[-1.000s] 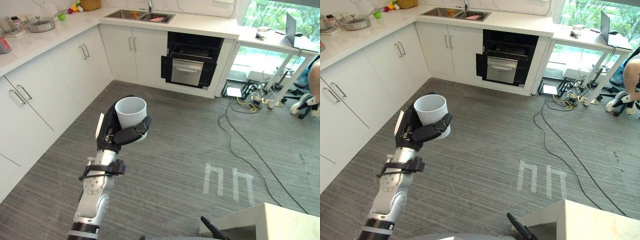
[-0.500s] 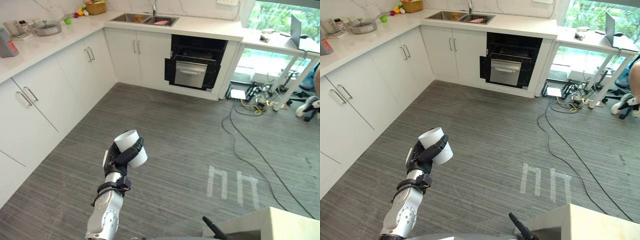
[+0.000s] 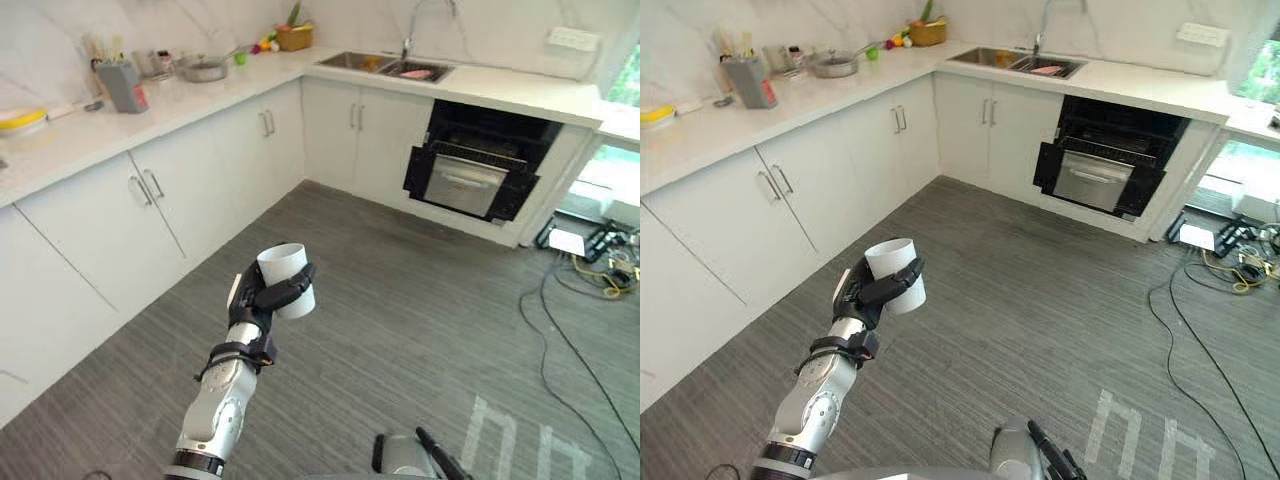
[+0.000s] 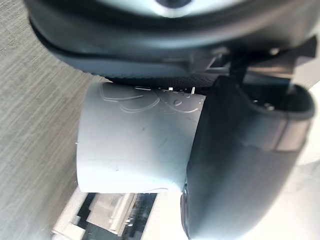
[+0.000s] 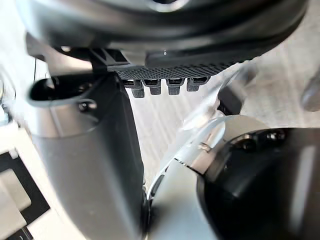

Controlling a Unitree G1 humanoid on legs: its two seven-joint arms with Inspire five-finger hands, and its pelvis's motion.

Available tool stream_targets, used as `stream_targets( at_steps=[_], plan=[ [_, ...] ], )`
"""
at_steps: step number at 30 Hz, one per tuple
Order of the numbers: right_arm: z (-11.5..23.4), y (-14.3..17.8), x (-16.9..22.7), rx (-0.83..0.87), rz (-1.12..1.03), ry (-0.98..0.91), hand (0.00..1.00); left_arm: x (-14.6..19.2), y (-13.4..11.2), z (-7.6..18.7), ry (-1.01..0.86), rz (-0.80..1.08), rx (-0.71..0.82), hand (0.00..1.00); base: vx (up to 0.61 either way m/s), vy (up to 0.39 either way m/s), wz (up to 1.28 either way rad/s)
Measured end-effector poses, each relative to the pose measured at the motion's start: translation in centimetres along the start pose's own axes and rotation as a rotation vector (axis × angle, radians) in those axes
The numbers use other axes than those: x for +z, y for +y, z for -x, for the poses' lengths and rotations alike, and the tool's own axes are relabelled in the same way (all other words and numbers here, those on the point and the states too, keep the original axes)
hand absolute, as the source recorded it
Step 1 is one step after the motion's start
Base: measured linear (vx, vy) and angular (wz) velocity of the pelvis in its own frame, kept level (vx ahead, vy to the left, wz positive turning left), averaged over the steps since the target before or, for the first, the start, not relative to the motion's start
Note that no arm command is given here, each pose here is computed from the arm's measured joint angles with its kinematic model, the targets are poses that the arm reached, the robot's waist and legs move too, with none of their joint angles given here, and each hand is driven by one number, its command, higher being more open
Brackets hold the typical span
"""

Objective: Walk over to the sink, pick up the cup, carry it to the dishwasher, place the cup inside the dishwasher, then close the dishwasher door

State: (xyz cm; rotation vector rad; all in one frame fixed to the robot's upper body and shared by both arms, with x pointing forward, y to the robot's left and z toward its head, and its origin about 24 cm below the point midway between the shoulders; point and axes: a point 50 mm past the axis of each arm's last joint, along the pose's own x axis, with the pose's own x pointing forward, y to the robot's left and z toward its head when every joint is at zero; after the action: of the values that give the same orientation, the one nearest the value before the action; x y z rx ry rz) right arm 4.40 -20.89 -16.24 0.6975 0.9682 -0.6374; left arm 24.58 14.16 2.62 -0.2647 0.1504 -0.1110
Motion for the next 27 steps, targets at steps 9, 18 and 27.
stream_targets(
  at_steps=[9, 18, 27],
  plan=[
    [0.8, -0.9, -0.3, -0.014, -0.088, -0.052, 1.00, -1.1, -3.2, -0.2, 0.078, 0.003, -0.195, 0.00, 0.40, -0.294, 0.25],
    [1.8, 1.6, 3.8, 0.141, -0.060, -0.306, 1.00, 1.8, -3.6, 0.6, -0.068, 0.044, -0.183, 0.00, 0.31, -0.144, -0.25],
    [3.1, 9.9, 12.5, 0.455, 0.053, -0.673, 1.00, -0.3, -3.0, 2.6, -0.025, 0.135, -0.077, 0.00, 0.35, 0.043, -0.34]
  ],
)
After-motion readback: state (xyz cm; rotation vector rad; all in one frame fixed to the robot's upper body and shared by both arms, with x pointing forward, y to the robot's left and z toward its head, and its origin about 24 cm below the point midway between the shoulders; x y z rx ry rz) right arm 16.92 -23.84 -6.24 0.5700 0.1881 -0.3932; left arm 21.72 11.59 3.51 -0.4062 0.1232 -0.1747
